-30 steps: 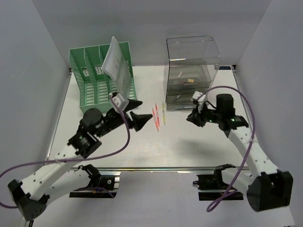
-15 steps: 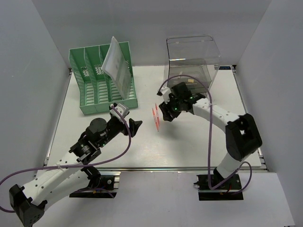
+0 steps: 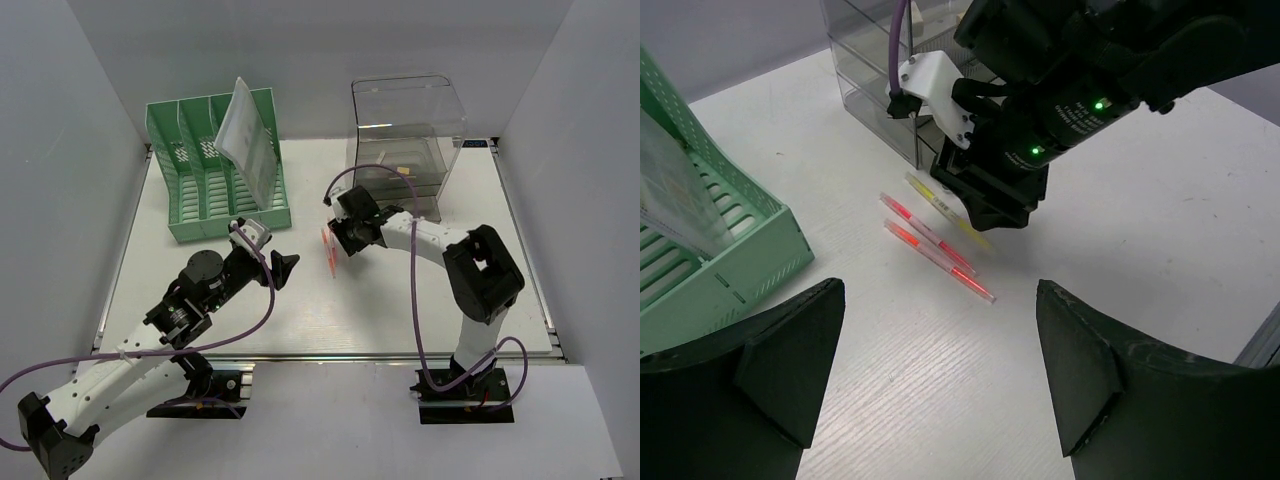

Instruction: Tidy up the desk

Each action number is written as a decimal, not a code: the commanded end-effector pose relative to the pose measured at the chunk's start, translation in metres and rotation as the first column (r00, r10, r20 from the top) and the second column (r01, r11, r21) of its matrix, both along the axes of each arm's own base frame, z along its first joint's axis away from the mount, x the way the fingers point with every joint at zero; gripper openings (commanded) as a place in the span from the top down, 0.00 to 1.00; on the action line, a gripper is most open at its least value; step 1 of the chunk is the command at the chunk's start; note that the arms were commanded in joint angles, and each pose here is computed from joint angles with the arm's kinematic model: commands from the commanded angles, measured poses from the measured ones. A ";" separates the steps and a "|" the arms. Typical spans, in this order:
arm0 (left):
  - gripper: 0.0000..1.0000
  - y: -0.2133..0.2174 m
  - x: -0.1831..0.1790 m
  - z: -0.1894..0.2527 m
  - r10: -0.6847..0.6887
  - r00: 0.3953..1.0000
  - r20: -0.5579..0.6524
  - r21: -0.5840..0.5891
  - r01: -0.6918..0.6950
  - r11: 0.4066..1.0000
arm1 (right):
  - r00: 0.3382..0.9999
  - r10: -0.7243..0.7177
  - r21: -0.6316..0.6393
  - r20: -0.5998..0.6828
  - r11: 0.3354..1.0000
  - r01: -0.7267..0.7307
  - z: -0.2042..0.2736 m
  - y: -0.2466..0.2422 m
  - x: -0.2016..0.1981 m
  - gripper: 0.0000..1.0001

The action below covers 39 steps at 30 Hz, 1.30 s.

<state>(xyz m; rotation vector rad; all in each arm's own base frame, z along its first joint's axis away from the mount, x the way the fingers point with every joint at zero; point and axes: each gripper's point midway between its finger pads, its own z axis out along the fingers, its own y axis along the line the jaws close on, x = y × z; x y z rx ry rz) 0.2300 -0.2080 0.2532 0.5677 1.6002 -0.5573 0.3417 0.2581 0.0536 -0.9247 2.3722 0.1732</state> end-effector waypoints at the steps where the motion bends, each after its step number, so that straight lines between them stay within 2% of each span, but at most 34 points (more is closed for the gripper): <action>1: 0.13 0.001 0.000 0.016 0.002 1.000 0.027 -0.014 -0.001 1.000 | 0.993 -0.097 0.013 0.072 0.995 0.097 0.007 0.004 0.028 0.53; 4: 0.13 0.001 0.000 0.015 0.001 1.000 0.027 -0.009 -0.001 1.000 | 0.991 -0.105 0.020 0.087 0.994 0.104 0.004 0.007 0.032 0.61; 7: 0.13 0.000 0.001 0.015 0.002 1.000 0.025 -0.009 -0.001 1.000 | 0.990 -0.108 0.028 0.085 0.994 0.106 0.005 0.011 0.036 0.64; 17: 0.13 0.002 0.000 0.016 0.006 1.000 0.031 -0.008 -0.006 1.000 | 0.991 -0.124 0.064 0.046 0.991 0.121 0.003 0.021 0.036 0.62; 25: 0.13 0.002 0.000 0.016 0.002 0.999 0.032 -0.003 -0.002 1.000 | 0.992 -0.123 0.049 -0.001 0.991 0.123 -0.014 0.025 0.036 0.58; 31: 0.13 0.002 0.000 0.015 -0.001 0.999 0.032 -0.001 0.001 1.000 | 0.993 -0.116 0.035 -0.029 0.993 0.117 -0.027 0.024 0.032 0.59; 36: 0.13 0.002 0.000 0.015 0.002 0.999 0.032 0.001 -0.002 1.000 | 0.991 -0.101 0.028 -0.088 0.994 0.104 -0.044 0.020 0.018 0.67; 39: 0.13 0.003 0.000 0.015 0.003 0.999 0.035 0.002 -0.003 1.000 | 0.989 -0.099 0.001 -0.113 0.995 0.100 -0.056 0.012 0.007 0.75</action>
